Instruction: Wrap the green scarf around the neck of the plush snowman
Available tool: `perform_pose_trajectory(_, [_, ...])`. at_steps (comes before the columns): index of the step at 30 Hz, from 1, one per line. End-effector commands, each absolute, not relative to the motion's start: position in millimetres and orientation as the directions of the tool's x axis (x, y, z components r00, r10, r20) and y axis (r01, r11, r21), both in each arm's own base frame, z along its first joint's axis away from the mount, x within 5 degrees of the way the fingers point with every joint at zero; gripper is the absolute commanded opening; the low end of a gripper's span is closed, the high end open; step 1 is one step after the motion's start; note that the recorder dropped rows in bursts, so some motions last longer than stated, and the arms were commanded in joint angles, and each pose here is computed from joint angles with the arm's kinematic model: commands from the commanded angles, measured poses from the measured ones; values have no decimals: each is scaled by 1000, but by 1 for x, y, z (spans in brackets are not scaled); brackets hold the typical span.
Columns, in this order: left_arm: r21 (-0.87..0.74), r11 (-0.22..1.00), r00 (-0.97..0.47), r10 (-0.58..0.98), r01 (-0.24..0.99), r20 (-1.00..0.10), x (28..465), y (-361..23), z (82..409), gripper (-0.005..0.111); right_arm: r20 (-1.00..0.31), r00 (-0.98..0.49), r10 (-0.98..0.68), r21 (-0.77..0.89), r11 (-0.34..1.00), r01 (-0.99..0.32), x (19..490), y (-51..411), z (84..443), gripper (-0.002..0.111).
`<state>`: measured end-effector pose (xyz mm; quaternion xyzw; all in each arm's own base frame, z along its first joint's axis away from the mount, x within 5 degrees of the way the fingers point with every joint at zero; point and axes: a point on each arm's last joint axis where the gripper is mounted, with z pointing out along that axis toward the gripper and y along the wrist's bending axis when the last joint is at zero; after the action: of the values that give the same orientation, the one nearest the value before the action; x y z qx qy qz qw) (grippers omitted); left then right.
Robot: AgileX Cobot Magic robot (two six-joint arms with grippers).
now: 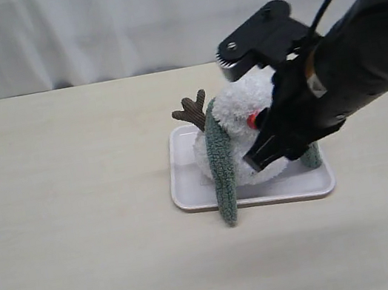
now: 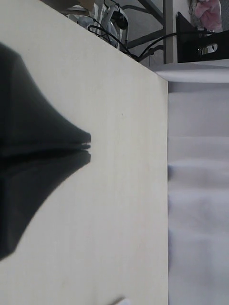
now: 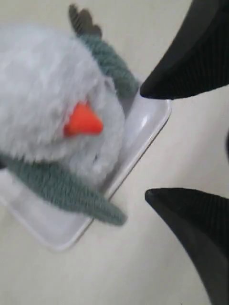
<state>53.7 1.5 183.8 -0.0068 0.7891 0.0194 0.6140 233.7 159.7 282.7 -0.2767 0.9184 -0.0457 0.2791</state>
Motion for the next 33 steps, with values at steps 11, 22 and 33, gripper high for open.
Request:
perform_pose_trajectory(11, [21, 999, -234, 11, -41, -972, 54, 2, 184, 0, -658, -653, -375, -172, 919, -354, 271, 74, 202, 56])
perform_pose_trajectory(22, [21, 999, -234, 11, -41, -972, 54, 2, 184, 0, -544, -630, -554, -282, 828, -485, 300, 78, 163, 55])
perform_pose_trajectory(33, [21, 999, -234, 11, -41, -972, 54, 2, 184, 0, -605, -609, -512, -236, 846, -477, 316, 74, 151, 54])
